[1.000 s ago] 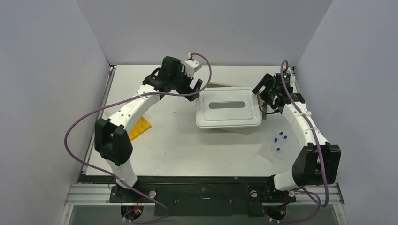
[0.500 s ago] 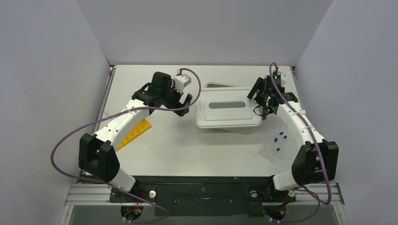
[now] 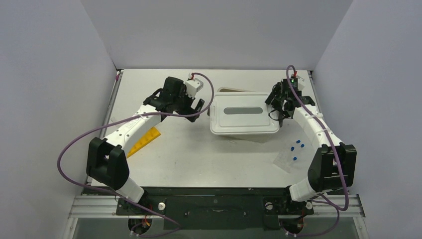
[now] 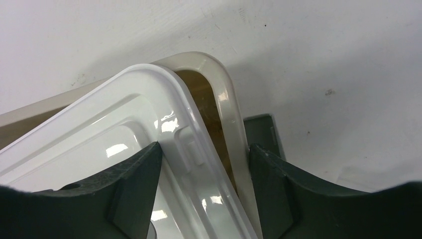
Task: Organize the chemistry lab equipment
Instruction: Close the lid of the storage box, then move the storage box to the center of the board.
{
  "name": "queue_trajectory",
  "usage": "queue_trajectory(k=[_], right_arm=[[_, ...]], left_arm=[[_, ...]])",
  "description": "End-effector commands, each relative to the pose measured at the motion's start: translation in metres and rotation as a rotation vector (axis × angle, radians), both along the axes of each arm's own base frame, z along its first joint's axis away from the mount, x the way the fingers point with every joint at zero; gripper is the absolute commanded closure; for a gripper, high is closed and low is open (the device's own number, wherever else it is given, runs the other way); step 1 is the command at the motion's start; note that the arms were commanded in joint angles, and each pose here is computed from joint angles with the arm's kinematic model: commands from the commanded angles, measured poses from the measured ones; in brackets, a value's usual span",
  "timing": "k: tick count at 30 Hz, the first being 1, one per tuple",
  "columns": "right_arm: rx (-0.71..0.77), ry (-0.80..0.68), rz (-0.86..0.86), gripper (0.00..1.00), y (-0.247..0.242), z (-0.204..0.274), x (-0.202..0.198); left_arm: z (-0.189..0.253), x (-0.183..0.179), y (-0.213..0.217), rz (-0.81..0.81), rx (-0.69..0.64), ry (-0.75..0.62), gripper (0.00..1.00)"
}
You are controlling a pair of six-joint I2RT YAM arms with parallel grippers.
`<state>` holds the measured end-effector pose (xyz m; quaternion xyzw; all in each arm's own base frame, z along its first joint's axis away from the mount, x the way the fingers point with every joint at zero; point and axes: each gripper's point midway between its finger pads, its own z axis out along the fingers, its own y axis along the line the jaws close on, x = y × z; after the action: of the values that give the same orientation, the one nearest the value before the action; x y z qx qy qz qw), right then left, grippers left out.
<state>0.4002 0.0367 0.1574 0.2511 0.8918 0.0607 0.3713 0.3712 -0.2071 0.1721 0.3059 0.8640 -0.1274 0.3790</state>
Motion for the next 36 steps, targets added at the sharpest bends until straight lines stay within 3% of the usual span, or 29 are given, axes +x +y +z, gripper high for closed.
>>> queue_trajectory(k=[1, 5, 10, 18, 24, 28, 30, 36], right_arm=[[-0.011, -0.052, -0.086, 0.4, -0.013, 0.012, 0.008], [0.006, -0.058, -0.146, 0.41, -0.02, 0.007, 0.005], [0.047, -0.042, -0.232, 0.53, -0.031, -0.008, 0.0], [0.077, -0.071, -0.328, 0.51, -0.041, -0.015, -0.012], [0.074, -0.041, -0.283, 0.52, -0.036, -0.026, -0.016], [0.113, -0.04, -0.214, 0.63, -0.02, -0.03, -0.009], [0.108, -0.045, -0.157, 0.68, -0.005, -0.028, -0.004], [0.074, -0.019, 0.06, 0.69, 0.075, -0.028, 0.008]], left_arm=[[0.008, 0.016, -0.006, 0.009, -0.004, -0.074, 0.03], [0.013, 0.022, -0.012, 0.011, -0.012, -0.084, 0.03], [0.029, 0.024, -0.023, 0.001, -0.066, -0.096, 0.03], [0.035, 0.019, -0.03, -0.023, -0.067, -0.118, 0.03], [0.044, 0.037, -0.04, -0.014, -0.055, -0.159, 0.03], [0.055, 0.042, -0.038, -0.01, -0.051, -0.154, 0.03], [0.058, 0.039, -0.029, 0.002, -0.046, -0.147, 0.03], [0.066, 0.028, 0.017, 0.119, -0.048, -0.117, 0.03]])
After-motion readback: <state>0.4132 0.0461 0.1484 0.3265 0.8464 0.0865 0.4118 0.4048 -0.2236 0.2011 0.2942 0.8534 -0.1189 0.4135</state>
